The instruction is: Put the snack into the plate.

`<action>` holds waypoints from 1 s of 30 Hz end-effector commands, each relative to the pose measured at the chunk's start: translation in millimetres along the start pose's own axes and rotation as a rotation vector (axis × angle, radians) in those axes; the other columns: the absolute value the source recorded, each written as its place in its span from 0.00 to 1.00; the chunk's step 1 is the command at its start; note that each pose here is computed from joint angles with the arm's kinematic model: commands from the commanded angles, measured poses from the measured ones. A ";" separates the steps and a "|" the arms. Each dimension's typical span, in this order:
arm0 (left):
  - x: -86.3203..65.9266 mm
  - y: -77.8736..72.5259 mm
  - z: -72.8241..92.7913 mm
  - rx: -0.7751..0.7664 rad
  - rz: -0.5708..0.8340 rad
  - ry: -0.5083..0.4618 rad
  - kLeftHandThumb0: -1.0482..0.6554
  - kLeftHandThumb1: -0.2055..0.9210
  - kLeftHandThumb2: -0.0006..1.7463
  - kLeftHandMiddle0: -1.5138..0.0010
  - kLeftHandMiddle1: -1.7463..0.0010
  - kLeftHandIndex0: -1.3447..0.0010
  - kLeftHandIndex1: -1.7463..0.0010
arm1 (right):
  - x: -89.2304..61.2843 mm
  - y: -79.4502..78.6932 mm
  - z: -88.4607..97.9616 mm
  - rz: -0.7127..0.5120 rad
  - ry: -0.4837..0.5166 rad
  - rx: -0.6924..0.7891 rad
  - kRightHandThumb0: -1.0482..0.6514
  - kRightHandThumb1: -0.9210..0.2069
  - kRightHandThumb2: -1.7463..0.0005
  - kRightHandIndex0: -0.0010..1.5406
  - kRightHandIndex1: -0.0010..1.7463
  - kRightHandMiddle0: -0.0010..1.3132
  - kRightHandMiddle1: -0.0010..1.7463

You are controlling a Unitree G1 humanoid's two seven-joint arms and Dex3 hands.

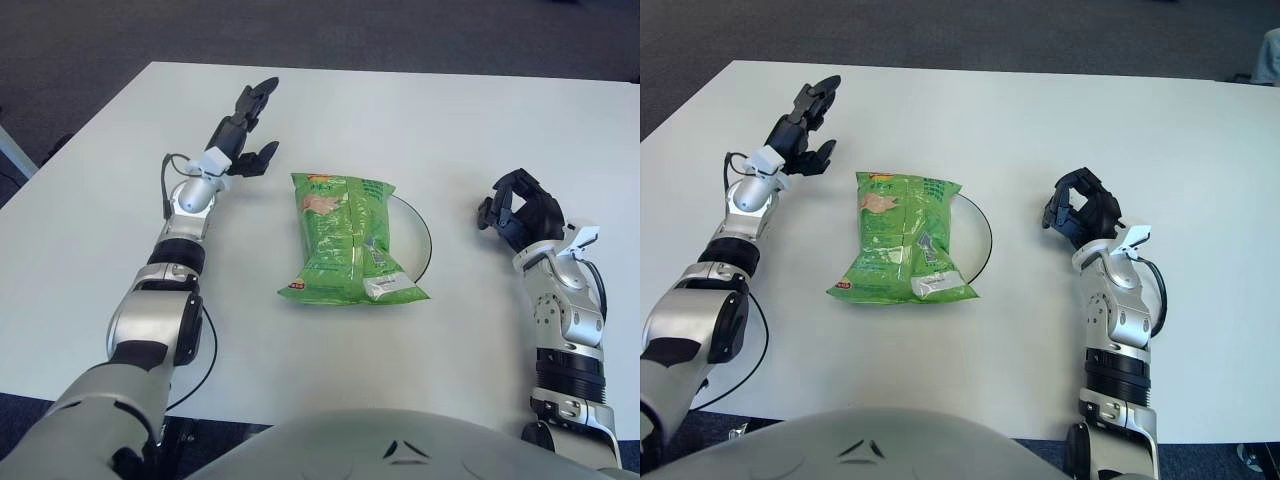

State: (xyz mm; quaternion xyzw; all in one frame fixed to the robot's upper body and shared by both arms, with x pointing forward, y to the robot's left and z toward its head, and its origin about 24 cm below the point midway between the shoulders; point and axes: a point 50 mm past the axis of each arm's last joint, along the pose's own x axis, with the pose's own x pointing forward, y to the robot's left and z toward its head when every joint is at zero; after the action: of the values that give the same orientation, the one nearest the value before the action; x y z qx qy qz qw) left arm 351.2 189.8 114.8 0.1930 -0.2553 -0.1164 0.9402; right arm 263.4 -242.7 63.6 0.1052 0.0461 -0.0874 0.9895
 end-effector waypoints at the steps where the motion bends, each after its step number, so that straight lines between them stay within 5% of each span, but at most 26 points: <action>1: 0.6 -2.3 -2.5 -0.060 0.084 0.028 0.13 1.00 0.44 0.80 0.94 1.00 0.59 | -11.1 -6.3 -36.9 -0.029 0.173 0.034 0.36 0.40 0.35 0.72 1.00 0.38 1.00; 13: -26.8 -37.8 -49.7 -0.447 0.181 0.351 0.16 1.00 0.49 0.77 0.50 0.98 0.29 | -13.1 -8.5 -37.5 -0.019 0.167 0.025 0.36 0.40 0.35 0.72 1.00 0.38 1.00; 17: -32.9 -39.8 -59.1 -0.533 0.178 0.424 0.15 1.00 0.49 0.74 0.32 0.88 0.11 | -13.8 -9.9 -37.8 -0.014 0.165 0.021 0.36 0.41 0.35 0.73 1.00 0.38 1.00; 21: -31.6 -39.9 -60.0 -0.621 0.135 0.432 0.18 1.00 0.46 0.57 0.08 0.70 0.02 | -13.8 -10.7 -37.8 -0.017 0.165 0.023 0.36 0.41 0.34 0.74 1.00 0.39 1.00; 30: -33.9 -40.6 -58.1 -0.527 0.065 0.457 0.27 1.00 0.40 0.32 0.00 0.44 0.00 | -16.5 -12.4 -37.2 -0.019 0.162 0.022 0.36 0.41 0.34 0.72 1.00 0.39 1.00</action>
State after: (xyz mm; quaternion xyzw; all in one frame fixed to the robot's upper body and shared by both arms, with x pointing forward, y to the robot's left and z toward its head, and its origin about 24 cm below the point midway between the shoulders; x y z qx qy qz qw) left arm 361.3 179.3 64.8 -0.0491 -0.0662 -0.1030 0.9913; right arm 260.3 -245.8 62.1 0.1017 0.0468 -0.0786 0.9906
